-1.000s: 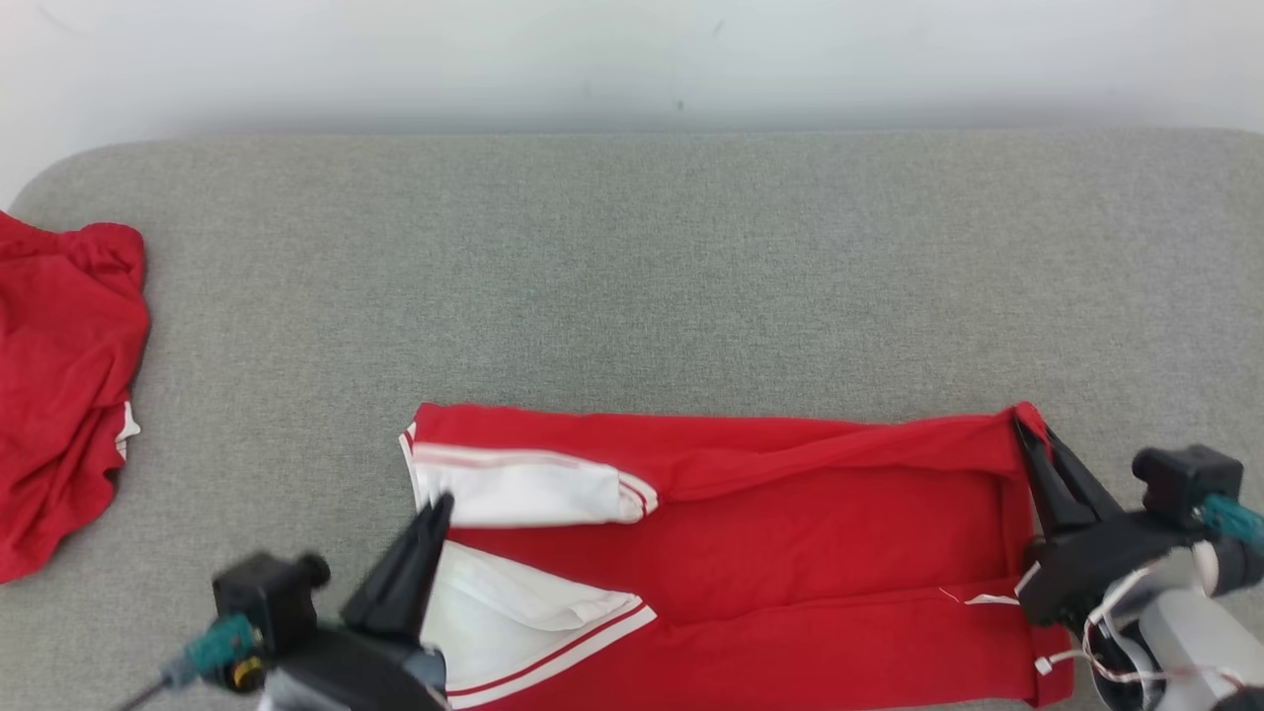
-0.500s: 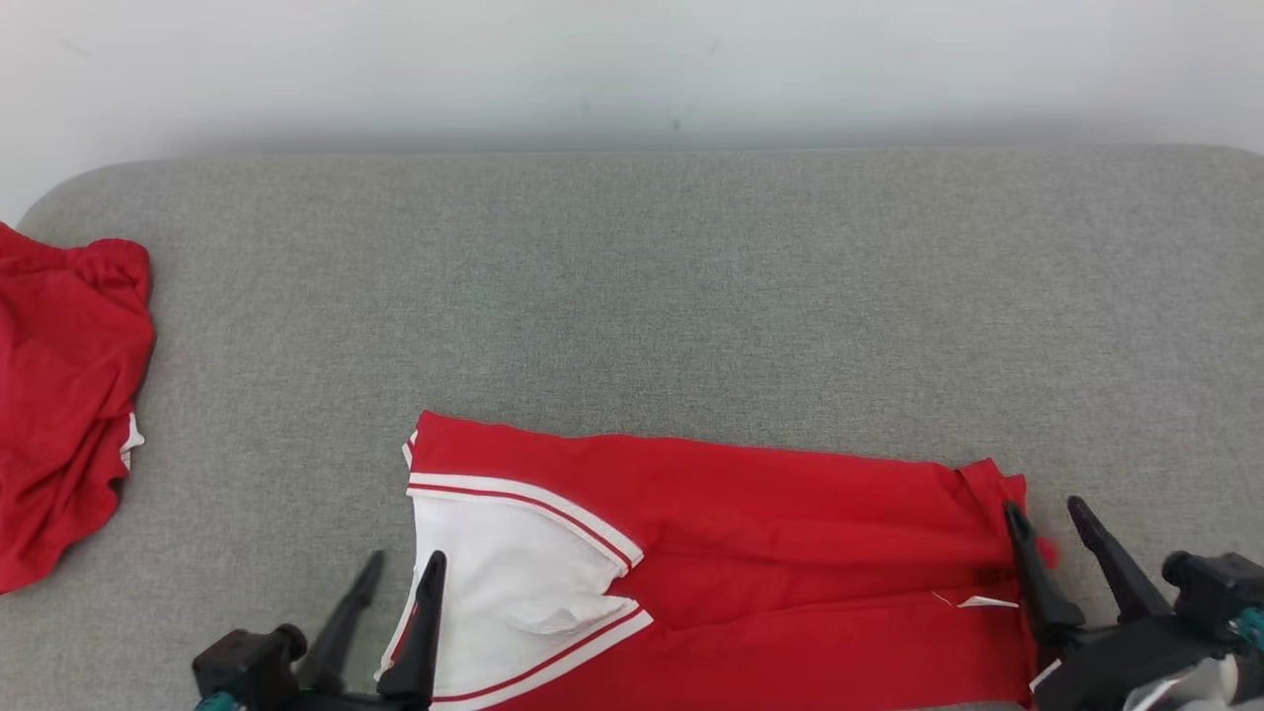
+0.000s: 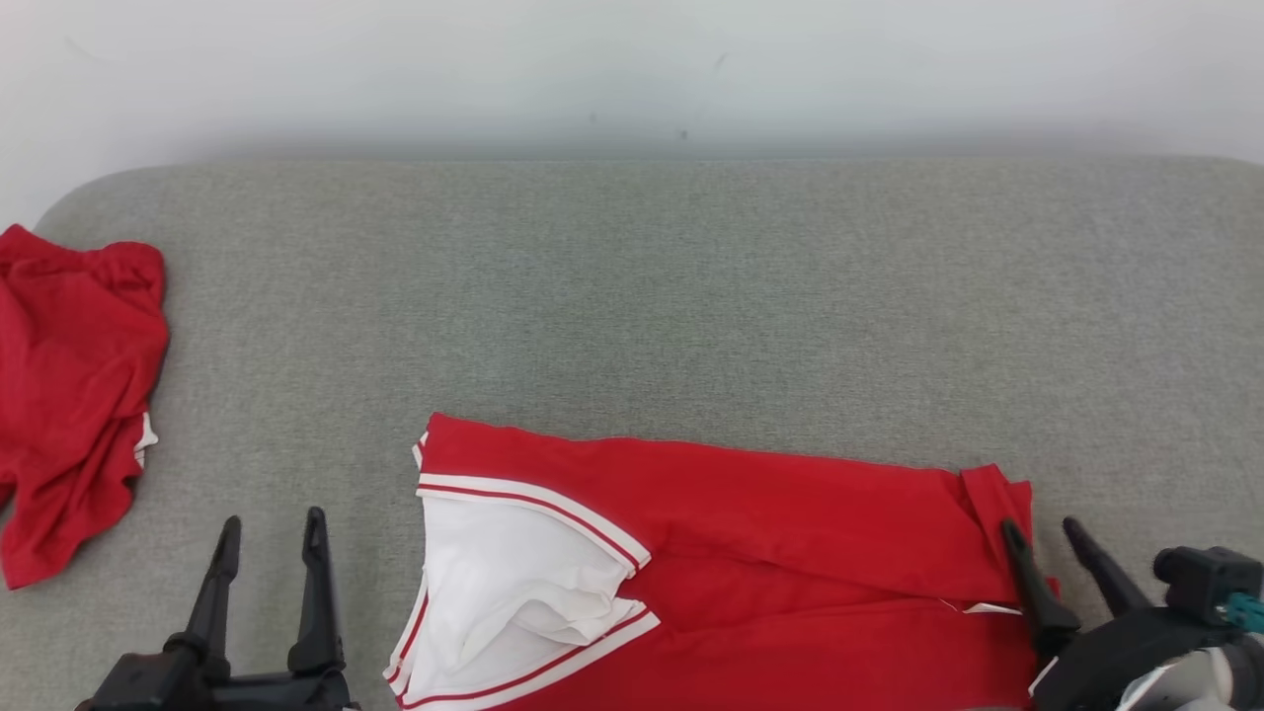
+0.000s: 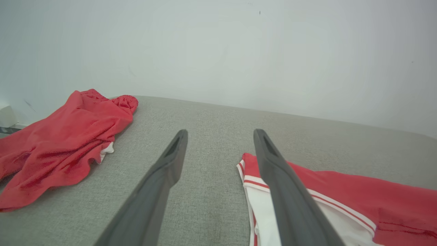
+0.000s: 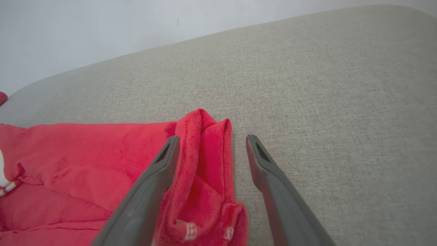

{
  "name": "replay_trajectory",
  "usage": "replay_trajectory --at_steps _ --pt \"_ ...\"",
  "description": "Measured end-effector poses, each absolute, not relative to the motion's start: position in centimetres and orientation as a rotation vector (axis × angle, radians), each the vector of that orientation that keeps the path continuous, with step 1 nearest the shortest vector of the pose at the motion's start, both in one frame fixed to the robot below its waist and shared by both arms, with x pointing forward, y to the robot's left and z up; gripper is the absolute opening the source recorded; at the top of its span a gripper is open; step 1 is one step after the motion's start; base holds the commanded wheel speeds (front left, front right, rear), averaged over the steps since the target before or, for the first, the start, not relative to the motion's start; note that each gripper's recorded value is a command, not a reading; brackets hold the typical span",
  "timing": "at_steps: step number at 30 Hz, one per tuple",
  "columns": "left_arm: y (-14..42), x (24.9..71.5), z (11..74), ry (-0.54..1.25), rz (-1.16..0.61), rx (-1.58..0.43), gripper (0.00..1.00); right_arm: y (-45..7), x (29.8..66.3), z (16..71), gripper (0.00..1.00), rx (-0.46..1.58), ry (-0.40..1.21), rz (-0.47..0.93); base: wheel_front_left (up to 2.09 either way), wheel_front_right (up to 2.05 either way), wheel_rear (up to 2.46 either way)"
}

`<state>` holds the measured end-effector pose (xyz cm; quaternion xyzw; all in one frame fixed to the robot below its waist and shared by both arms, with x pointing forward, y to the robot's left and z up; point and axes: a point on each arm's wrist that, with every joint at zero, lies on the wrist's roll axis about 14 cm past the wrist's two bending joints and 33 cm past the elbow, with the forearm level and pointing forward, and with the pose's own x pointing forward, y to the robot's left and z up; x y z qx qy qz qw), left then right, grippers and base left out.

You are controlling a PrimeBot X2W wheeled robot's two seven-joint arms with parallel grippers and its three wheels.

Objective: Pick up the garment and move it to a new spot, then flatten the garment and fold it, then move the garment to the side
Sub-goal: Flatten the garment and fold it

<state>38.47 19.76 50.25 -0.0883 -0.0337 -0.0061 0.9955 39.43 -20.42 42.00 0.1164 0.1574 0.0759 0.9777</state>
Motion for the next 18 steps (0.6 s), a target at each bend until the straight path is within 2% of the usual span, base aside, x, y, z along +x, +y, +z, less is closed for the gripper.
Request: replay_trajectory --at_steps 12,13,14,18 --pt "21.8 36.4 49.2 -0.047 0.077 -0.132 1.0 -19.1 38.3 37.4 1.0 0.222 0.515 0.155 0.0 0.0 0.0" --pt "21.9 36.3 49.0 -0.042 0.082 -0.131 1.0 -19.0 38.2 37.3 0.46 0.221 0.522 0.157 0.0 0.0 0.0" --pt "22.0 36.2 48.9 -0.038 0.084 -0.129 1.0 -18.9 38.1 37.3 0.02 0.224 0.522 0.159 0.0 0.0 0.0" --pt "22.0 36.1 48.8 -0.035 0.082 -0.123 1.0 -18.7 38.0 37.4 0.0 0.238 0.516 0.157 0.0 0.0 0.0"
